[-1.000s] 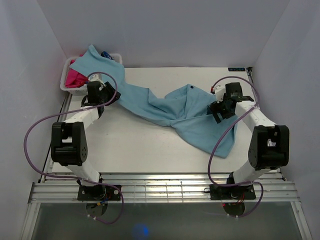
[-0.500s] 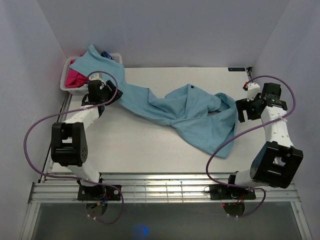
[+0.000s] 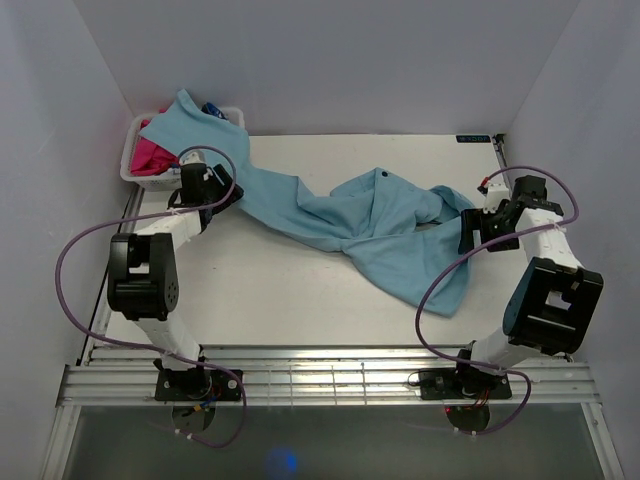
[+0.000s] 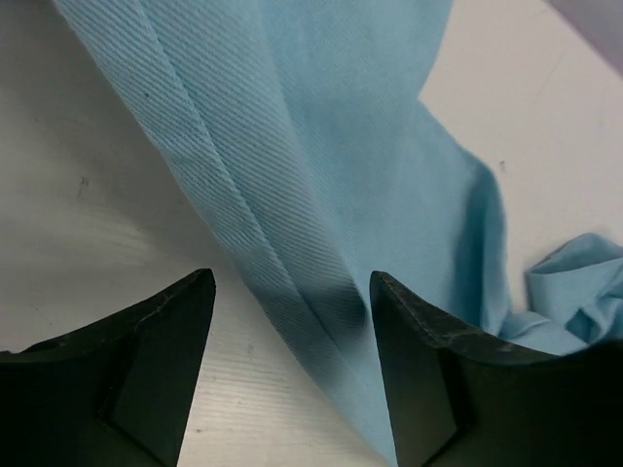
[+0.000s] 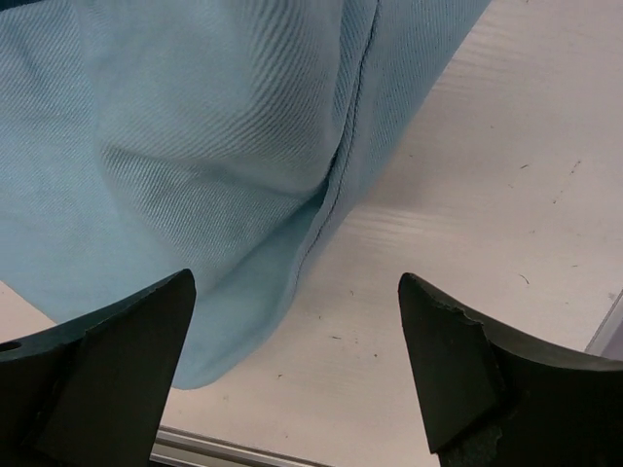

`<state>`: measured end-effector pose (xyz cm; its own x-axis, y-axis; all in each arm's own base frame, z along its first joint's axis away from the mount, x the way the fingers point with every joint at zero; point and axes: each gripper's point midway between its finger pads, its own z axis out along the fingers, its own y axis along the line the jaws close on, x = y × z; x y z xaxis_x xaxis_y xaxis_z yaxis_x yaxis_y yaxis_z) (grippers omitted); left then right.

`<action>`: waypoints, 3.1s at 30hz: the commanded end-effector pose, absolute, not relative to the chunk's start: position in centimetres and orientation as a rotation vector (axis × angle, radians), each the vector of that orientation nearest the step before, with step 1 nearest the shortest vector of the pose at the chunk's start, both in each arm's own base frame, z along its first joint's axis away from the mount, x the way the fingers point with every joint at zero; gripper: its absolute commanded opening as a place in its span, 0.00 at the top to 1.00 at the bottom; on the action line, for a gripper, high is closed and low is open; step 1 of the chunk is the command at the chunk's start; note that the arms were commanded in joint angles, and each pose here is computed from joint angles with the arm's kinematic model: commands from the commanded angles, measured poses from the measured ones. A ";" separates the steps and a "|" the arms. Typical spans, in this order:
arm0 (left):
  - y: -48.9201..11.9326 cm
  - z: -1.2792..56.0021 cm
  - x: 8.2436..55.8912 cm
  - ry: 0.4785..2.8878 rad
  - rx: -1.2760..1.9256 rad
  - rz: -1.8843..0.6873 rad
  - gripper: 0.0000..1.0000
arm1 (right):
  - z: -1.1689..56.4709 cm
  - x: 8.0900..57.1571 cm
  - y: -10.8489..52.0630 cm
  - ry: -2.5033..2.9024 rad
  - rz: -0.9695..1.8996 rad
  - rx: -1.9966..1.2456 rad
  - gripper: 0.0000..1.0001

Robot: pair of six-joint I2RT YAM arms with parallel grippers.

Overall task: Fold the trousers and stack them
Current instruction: Move the trousers to the center of the board, then flatten the trousers out

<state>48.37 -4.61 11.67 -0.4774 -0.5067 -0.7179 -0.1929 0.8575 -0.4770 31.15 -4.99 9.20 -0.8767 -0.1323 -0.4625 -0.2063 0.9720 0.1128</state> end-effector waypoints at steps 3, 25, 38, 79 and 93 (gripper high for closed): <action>-6.5 13.1 50.7 2.021 -0.489 -0.540 0.38 | 9.6 33.8 -5.2 2.589 0.265 -0.149 0.10; -35.1 22.6 25.9 1.809 0.936 -1.220 0.94 | 11.6 37.2 -5.1 2.439 0.385 -0.180 0.10; -35.8 23.7 21.6 1.807 1.504 -1.149 0.02 | 11.3 38.8 -6.3 2.436 0.328 -0.118 0.12; -10.7 28.7 43.1 2.103 0.252 -0.959 0.02 | 25.4 25.4 32.2 1.873 1.131 -1.045 0.92; -7.1 26.2 36.2 2.143 0.235 -0.902 0.02 | 29.8 30.6 38.6 1.737 1.047 -1.178 0.12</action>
